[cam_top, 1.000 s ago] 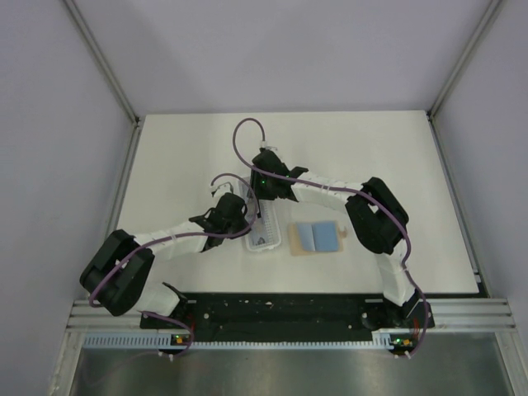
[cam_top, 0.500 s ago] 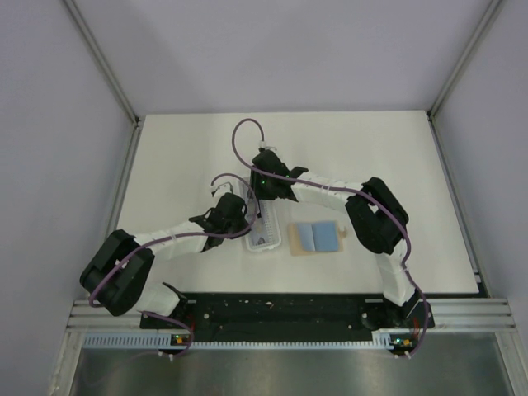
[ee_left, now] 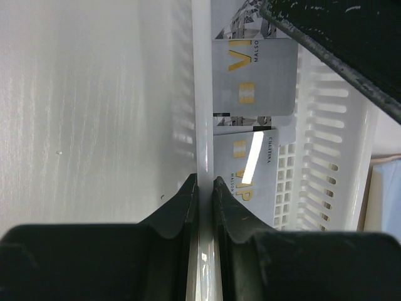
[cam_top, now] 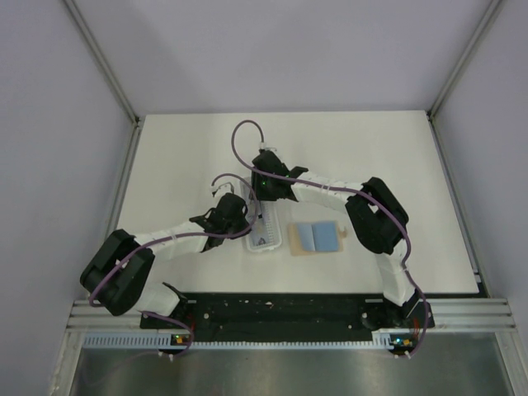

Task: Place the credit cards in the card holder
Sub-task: Pick up the credit card from the storage box.

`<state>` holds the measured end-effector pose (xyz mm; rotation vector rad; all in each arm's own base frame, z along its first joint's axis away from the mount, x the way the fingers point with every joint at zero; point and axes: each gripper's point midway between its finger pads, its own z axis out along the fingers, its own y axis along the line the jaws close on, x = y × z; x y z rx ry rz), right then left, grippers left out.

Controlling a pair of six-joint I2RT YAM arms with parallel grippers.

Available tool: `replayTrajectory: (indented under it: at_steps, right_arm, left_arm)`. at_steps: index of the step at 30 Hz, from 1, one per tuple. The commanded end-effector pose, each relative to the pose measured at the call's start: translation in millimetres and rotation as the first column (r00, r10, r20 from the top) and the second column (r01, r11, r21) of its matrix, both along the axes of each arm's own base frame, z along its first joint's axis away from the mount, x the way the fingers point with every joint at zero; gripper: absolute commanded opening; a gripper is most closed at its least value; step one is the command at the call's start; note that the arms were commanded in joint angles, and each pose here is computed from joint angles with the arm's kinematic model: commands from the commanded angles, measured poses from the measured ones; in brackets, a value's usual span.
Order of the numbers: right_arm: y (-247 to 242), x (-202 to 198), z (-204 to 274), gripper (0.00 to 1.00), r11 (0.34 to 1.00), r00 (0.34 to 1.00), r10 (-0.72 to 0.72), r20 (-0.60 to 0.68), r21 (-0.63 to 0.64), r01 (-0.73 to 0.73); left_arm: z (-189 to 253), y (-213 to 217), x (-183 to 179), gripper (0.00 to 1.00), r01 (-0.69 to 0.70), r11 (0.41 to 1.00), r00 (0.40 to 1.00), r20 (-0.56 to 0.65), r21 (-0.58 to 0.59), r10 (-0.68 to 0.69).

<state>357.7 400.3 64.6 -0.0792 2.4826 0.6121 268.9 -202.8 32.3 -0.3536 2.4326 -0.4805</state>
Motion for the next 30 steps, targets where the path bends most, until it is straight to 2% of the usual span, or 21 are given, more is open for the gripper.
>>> replayTrajectory:
  at_steps: [1,16,30]
  right_arm:
    - [10.4,4.2,9.8,0.38,1.000,1.000,0.020,0.023,0.013,-0.020]
    - [13.8,2.7,5.6,0.36,0.999,0.999,0.036,0.010,0.023,-0.036]
    - [33.8,-9.0,26.3,0.31,0.971,0.988,0.132,0.079,0.189,-0.145]
  left_arm:
    - [-4.4,-6.1,-4.8,0.00,0.035,0.999,0.999,-0.021,0.003,-0.034]
    - [-5.2,-5.8,-5.1,0.00,0.036,0.999,0.999,-0.023,0.006,-0.036]
    - [-5.6,-6.9,-6.3,0.00,0.043,0.999,0.999,-0.026,0.000,-0.043]
